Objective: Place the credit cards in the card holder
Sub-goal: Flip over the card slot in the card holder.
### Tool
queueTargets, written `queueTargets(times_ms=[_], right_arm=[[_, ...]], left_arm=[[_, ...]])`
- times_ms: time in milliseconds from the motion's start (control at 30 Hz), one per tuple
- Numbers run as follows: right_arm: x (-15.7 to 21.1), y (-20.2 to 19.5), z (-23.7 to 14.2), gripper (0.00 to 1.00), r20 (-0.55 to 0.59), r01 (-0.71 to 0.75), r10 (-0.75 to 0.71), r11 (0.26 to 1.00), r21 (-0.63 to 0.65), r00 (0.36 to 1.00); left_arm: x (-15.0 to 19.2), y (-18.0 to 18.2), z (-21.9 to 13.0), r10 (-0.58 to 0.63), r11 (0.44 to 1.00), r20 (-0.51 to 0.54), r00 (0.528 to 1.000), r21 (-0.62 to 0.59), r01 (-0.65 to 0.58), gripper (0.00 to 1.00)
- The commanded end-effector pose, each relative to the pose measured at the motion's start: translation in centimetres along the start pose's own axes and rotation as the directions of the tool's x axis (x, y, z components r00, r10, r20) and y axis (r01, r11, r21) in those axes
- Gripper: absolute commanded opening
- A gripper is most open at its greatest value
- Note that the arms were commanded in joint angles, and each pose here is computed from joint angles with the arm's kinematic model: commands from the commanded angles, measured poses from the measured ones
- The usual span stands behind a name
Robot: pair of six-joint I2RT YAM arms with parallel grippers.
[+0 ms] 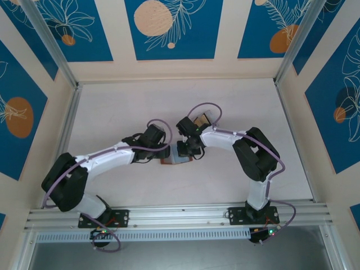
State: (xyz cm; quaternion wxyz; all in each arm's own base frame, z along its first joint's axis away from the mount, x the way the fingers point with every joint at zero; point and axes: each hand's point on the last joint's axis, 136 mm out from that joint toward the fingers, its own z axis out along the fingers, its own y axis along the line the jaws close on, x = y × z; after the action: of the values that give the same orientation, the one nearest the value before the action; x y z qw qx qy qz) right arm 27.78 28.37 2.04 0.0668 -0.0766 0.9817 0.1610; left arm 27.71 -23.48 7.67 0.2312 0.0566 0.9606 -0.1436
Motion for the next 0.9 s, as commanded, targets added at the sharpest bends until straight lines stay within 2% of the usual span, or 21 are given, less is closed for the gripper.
queueTargets(times_ms=[0,233,433,700,867], right_arm=[[3.9,-3.4,0.9,0.15,-0.121,-0.033,0.050,0.990,0.135,0.991],[3.9,-3.5,0.5,0.15,-0.115,-0.037,0.053,0.990,0.136,0.992],[3.6,-3.6,0.2,0.15,-0.106,-0.042,0.056,0.991,0.128,0.993],[2.7,-2.8,-0.8,0.16,-0.095,-0.059,0.064,0.997,0.051,0.993],[0.7,-1.7,-2.2,0.20,-0.051,-0.042,0.041,0.999,-0.005,0.998]], left_arm=[[1.1,0.3,0.7,0.063,0.997,-0.065,0.996,-0.040,-0.065,0.48],[2.4,1.9,2.7,0.108,0.980,-0.109,0.988,-0.158,-0.125,0.47],[3.8,3.1,4.0,0.132,0.960,-0.150,0.980,-0.227,-0.164,0.42],[5.6,3.5,5.2,0.125,0.958,-0.175,0.977,-0.233,-0.165,0.30],[6.6,2.8,5.7,0.118,0.969,-0.175,0.977,-0.192,-0.152,0.27]])
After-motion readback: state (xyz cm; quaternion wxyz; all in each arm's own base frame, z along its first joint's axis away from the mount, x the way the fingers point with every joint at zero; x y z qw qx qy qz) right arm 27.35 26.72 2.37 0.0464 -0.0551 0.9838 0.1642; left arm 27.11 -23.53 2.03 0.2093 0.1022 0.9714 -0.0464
